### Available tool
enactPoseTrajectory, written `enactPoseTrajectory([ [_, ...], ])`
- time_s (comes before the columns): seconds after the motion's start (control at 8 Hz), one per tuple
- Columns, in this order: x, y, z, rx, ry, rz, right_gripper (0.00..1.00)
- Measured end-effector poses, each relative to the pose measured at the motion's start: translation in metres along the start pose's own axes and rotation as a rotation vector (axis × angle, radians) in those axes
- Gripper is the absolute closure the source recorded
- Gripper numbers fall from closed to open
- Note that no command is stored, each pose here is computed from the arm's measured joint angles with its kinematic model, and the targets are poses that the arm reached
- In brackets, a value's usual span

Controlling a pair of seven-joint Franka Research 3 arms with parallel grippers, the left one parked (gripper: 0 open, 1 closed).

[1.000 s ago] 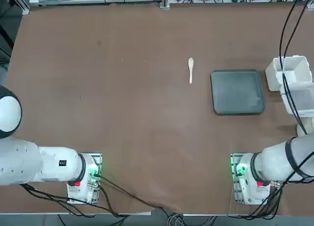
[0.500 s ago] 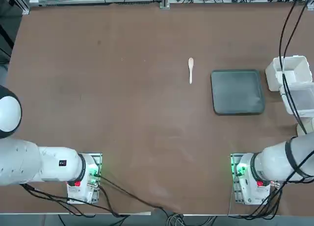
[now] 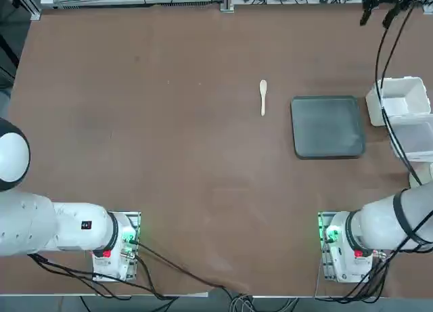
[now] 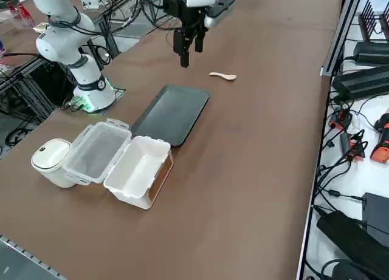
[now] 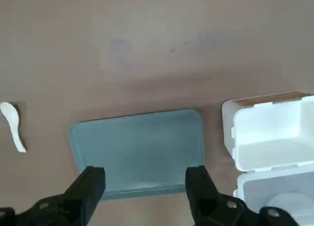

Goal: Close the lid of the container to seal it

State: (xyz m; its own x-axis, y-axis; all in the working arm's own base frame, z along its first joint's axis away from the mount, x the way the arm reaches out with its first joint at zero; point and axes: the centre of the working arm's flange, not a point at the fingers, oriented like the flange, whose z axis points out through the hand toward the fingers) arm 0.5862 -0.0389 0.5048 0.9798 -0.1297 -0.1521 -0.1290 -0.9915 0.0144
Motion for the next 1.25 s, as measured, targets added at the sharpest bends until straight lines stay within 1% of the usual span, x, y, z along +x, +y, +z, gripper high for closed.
enactPoseTrajectory([
  [0.12, -0.005, 0.001, 0.019, -0.013, -0.014, 0.006, 0.00],
  [0.25, -0.014, 0.000, 0.042, -0.051, -0.034, 0.018, 0.00],
  [0.5, -0.040, -0.023, 0.100, -0.204, -0.097, 0.041, 0.00],
  [0.62, -0.053, -0.039, 0.133, -0.275, -0.113, 0.052, 0.00],
  [0.88, -0.082, -0.056, 0.191, -0.428, -0.109, 0.049, 0.00],
  [1.25, -0.117, -0.043, 0.242, -0.589, -0.136, 0.036, 0.00],
])
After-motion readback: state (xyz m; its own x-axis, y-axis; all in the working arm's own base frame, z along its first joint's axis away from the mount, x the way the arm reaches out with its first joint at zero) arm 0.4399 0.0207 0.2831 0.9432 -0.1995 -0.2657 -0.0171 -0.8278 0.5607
